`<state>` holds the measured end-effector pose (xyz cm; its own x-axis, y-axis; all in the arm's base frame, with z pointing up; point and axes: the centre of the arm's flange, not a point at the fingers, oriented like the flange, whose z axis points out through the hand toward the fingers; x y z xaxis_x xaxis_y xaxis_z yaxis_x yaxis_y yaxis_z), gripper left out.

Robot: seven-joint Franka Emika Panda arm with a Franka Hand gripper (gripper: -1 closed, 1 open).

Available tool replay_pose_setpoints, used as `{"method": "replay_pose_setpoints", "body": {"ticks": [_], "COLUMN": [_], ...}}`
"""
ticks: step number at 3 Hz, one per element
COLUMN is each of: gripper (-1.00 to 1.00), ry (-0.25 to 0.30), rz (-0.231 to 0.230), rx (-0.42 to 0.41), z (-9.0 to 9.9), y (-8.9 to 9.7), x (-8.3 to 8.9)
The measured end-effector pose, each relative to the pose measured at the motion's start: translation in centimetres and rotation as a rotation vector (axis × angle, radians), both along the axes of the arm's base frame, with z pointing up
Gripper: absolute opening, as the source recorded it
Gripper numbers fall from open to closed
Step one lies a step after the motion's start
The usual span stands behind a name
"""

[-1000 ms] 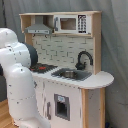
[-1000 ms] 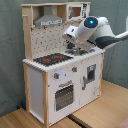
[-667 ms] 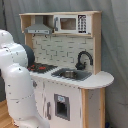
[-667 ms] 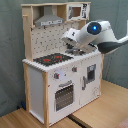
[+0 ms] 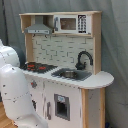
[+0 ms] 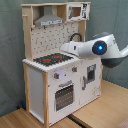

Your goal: Play with the kitchen

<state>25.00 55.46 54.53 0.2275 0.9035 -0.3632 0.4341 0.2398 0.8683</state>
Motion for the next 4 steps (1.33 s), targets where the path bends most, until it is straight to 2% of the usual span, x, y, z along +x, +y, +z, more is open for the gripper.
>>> {"method": "replay_pose_setpoints", "body": {"ticks": [1,2,3,4], "gripper": [1.00,1.00,1.00,1.00], "ry": [-0.036,-0.061,-0.097,-0.134], "rz": [0.019,0.049,0.090,0.111], "rx": [-0.130,-0.277,-0.407,-0.424], "z": [-2.8,-6.6,-11.3,-15.0], "y": [1.4,2.0,1.8,1.4], "x": [-2.7,-5.4,-6.8,-6.8]}}
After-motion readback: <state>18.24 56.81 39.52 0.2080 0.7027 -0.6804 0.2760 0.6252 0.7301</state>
